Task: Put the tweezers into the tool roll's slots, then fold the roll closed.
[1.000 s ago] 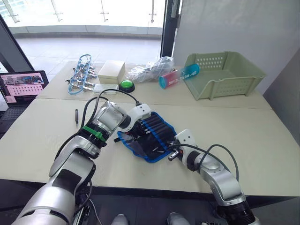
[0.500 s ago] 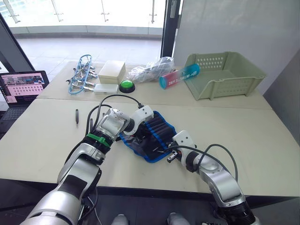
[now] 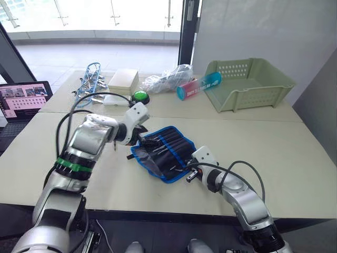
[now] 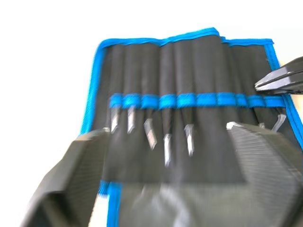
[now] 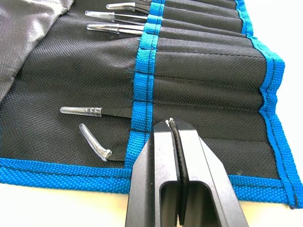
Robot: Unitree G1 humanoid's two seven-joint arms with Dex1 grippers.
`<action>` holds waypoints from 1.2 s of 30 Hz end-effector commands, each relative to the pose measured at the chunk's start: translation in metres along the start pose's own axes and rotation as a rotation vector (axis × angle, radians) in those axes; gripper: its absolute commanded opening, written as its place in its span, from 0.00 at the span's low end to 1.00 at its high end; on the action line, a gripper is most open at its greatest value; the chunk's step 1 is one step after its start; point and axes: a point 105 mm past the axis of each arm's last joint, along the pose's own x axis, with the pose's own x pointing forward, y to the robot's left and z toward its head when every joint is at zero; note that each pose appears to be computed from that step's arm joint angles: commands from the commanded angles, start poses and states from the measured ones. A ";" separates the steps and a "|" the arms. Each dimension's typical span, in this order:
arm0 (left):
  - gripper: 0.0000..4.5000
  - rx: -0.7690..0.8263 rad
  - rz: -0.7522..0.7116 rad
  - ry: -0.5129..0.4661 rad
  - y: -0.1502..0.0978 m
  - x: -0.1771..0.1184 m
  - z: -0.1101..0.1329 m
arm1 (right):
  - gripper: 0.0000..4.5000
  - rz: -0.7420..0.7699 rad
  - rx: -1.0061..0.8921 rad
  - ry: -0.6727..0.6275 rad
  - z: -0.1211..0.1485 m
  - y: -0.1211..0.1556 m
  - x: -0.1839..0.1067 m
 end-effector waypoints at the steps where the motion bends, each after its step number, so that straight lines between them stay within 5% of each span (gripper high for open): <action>1: 1.00 0.032 0.189 -0.161 0.016 -0.037 -0.002 | 0.00 0.005 0.032 0.136 -0.038 0.000 -0.001; 7: 1.00 -0.058 0.395 -0.216 0.020 -0.084 -0.046 | 0.00 0.028 0.014 0.090 -0.027 -0.002 -0.003; 11: 1.00 -0.253 0.544 -0.320 0.014 -0.123 -0.078 | 0.00 0.051 0.000 0.102 -0.029 -0.003 -0.005; 18: 1.00 -0.234 0.819 -0.333 -0.010 -0.174 -0.129 | 0.00 0.081 0.001 0.113 -0.031 -0.004 -0.005; 29: 1.00 -0.296 0.917 -0.322 -0.028 -0.193 -0.153 | 0.00 0.116 -0.007 0.122 -0.035 0.000 -0.003; 36: 1.00 -0.366 0.946 -0.258 -0.009 -0.177 -0.170 | 0.00 0.109 -0.007 0.115 -0.032 -0.002 -0.001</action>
